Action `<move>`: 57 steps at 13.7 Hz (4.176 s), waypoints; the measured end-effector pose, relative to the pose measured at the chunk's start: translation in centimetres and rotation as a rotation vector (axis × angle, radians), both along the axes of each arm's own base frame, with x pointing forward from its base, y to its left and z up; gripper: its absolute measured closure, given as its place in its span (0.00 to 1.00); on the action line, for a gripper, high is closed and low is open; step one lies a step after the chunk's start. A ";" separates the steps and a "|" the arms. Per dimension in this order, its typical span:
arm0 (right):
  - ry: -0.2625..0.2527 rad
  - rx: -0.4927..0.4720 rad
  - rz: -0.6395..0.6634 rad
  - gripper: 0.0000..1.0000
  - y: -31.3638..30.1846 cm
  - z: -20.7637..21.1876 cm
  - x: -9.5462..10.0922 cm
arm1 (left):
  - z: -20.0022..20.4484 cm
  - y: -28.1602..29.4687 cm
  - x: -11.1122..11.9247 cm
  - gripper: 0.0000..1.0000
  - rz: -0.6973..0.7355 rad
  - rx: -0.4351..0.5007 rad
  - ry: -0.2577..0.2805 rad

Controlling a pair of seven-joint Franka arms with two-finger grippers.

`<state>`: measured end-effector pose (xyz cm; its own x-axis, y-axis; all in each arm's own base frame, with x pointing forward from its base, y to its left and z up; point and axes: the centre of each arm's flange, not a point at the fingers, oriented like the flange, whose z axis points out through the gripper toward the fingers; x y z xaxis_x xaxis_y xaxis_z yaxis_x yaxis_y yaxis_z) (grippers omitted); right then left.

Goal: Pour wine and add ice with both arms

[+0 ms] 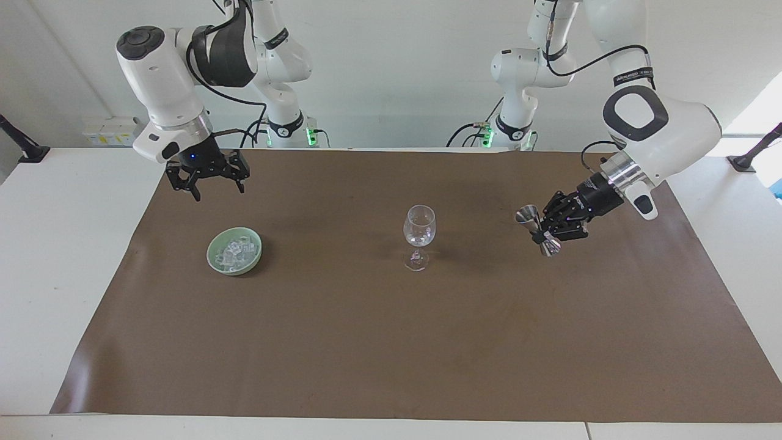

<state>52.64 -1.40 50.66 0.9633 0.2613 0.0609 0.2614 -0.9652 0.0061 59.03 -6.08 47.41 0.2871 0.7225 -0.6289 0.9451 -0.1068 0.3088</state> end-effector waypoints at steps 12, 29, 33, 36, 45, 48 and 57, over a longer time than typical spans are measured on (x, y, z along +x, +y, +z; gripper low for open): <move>-0.046 -0.022 0.139 0.00 -0.1 -11.1 3.2 | -2.7 7.8 -0.8 0.80 0.162 -0.225 0.121; 0.026 -0.043 0.183 0.48 -2.2 -16.6 2.8 | -15.1 15.2 -5.7 0.80 0.486 -0.671 0.115; 0.028 -0.043 0.183 0.61 -2.2 -16.7 2.8 | -16.3 15.1 -6.5 0.80 0.508 -0.692 0.113; 0.028 -0.043 0.183 0.68 -2.1 -16.7 2.8 | -17.5 15.3 -6.7 0.80 0.510 -0.688 0.094; 0.045 -0.037 0.096 0.78 -1.5 -13.0 4.2 | -22.5 14.4 -6.8 0.80 0.536 -0.688 0.115; 0.037 -0.029 0.008 0.78 1.0 -8.6 5.0 | -23.5 14.4 -6.9 0.80 0.537 -0.682 0.116; -0.003 0.044 -0.272 0.78 16.0 -1.3 4.4 | -24.0 14.6 -7.0 0.80 0.544 -0.648 0.096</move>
